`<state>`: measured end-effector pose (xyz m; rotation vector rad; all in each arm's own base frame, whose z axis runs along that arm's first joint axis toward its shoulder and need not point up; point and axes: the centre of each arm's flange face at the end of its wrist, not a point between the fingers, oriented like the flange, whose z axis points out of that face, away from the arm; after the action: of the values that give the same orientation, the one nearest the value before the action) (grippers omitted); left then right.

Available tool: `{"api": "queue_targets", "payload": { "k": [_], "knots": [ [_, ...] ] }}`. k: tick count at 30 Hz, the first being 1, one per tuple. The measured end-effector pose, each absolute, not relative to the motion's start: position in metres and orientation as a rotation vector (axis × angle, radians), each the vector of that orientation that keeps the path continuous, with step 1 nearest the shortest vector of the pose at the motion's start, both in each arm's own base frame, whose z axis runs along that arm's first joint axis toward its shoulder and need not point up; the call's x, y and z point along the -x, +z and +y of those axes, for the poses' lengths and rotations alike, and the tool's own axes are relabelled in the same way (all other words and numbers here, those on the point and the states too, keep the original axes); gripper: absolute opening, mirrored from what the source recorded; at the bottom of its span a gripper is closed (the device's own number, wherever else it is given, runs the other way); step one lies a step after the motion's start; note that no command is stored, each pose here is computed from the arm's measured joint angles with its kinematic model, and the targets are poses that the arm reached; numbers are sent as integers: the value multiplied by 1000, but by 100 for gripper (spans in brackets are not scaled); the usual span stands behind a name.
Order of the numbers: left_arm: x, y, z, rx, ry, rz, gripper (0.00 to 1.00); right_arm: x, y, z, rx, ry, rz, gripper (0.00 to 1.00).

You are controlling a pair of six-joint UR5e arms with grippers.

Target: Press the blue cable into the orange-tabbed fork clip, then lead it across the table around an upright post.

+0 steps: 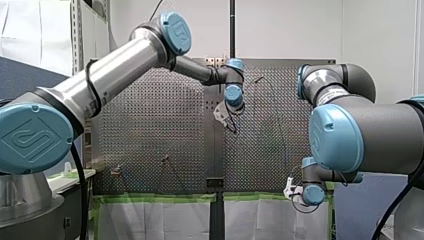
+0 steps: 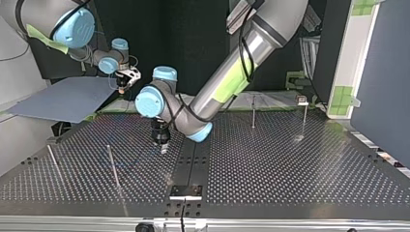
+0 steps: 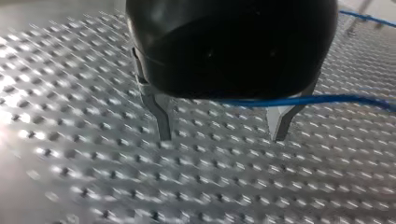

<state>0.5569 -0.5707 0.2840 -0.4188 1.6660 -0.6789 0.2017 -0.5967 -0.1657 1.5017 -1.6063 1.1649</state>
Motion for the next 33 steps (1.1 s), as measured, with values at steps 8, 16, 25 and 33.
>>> {"api": "queue_targets", "payload": {
  "k": [8,16,25,33],
  "knots": [
    [-552,242,-572,385,-600,1765,100,-204,-166,-596,-1510,1163,-1600,0],
    [-558,201,-568,366,-543,1826,100,-205,-166,-595,-1518,1156,-1591,0],
    [-566,164,-561,371,-497,1861,100,-209,-166,-594,-1526,1153,-1581,0],
    [-573,146,-545,378,-473,1874,100,-211,-166,-593,-1529,1154,-1577,0]
  ]
}}
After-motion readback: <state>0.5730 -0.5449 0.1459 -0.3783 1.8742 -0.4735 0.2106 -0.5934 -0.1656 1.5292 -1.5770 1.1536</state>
